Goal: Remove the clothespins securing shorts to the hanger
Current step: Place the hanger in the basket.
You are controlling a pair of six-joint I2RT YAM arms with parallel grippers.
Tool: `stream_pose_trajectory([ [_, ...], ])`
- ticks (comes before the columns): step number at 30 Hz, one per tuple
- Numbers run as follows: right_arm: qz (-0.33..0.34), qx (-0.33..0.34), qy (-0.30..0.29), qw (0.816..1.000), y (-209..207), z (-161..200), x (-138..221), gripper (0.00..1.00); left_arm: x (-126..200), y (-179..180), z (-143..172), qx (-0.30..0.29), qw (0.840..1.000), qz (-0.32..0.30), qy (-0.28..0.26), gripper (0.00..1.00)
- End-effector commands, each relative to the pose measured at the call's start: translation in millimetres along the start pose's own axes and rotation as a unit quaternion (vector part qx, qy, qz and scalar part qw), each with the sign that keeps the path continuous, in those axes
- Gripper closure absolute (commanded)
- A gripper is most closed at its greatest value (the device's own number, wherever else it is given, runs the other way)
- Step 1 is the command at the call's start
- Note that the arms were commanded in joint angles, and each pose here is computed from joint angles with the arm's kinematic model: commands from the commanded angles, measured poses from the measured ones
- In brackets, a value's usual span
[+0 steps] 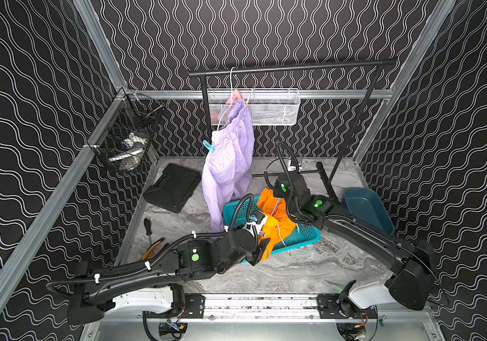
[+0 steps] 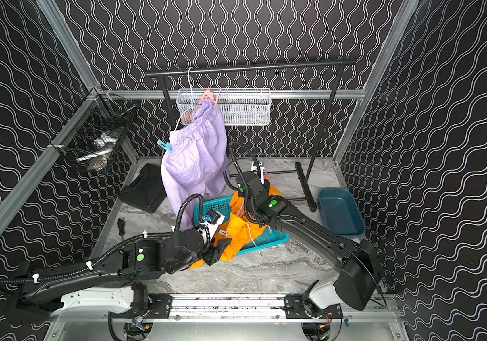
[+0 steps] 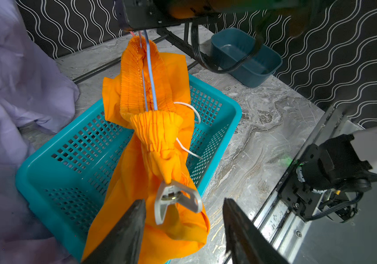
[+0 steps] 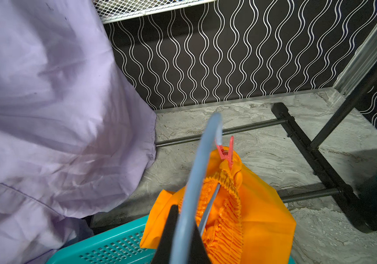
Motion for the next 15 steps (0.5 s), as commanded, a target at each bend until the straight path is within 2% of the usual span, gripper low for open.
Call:
stream_pose_trajectory([
  [1, -0.008, -0.012, -0.003, 1.000, 1.2, -3.0, 4.1, 1.00, 0.8, 4.3, -3.5, -0.005, 1.000, -0.024, -0.013, 0.48],
  [4, -0.011, -0.013, -0.003, 1.000, 1.3, -3.4, 5.2, 1.00, -0.3, 2.8, -4.6, -0.011, 1.000, -0.021, -0.012, 0.57],
  [7, -0.014, -0.014, -0.004, 1.000, 1.6, -4.3, 6.2, 1.00, -1.9, 0.6, -5.9, -0.014, 1.000, -0.014, -0.009, 0.60],
  [15, -0.013, -0.008, 0.005, 1.000, 1.7, 1.1, 3.4, 1.00, -1.5, -0.6, -8.3, -0.018, 1.000, -0.009, -0.013, 0.78],
])
Point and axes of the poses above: each gripper's point midway between its finger pads, its own x axis back along the fingers, its own y axis along the line the jaws close on, z = x × y, the point moved 8 cm from there along x, back along the fingers, and after that the axes turned 15 degrees about -x, right-handed, at the moved point
